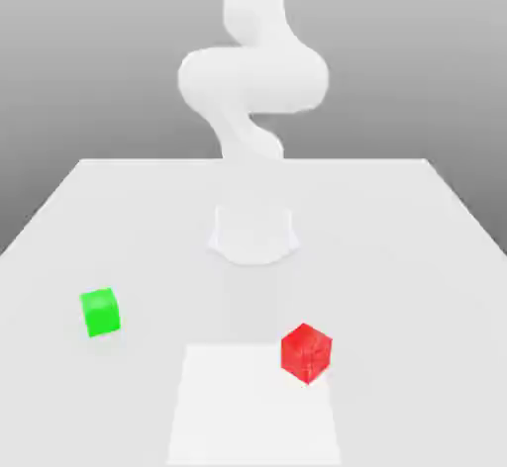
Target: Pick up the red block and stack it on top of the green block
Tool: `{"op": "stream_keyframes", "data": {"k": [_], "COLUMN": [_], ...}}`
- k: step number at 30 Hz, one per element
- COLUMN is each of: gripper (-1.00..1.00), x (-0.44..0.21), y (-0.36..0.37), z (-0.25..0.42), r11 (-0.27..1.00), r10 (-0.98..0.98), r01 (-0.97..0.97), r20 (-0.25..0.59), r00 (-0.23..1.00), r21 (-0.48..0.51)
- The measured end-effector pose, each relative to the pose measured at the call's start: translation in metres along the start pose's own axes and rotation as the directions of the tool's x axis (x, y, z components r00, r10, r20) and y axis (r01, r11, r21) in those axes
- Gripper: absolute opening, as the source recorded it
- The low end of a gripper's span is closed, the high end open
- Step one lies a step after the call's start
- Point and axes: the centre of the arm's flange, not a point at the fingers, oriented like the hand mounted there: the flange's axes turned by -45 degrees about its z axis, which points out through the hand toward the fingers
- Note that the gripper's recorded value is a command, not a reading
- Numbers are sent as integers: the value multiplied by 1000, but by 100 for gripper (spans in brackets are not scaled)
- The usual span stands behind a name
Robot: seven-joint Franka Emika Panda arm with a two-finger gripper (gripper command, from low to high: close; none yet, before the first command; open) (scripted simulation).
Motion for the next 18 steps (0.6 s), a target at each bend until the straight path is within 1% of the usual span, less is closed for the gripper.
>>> {"op": "stream_keyframes", "data": {"k": [5,9,14,17,18], "gripper": [0,0,0,0,0], "x": [-51,-113,-216,-296,-312], "y": [-21,-30,-35,-36,-36], "z": [122,202,279,312,320], "r11": [986,953,875,801,785], "r10": [164,300,481,597,617], "r01": [-157,-271,-392,-444,-450], "r20": [177,299,424,475,480], "r00": [970,906,768,646,623], "r21": [-56,-135,-283,-403,-425]}}
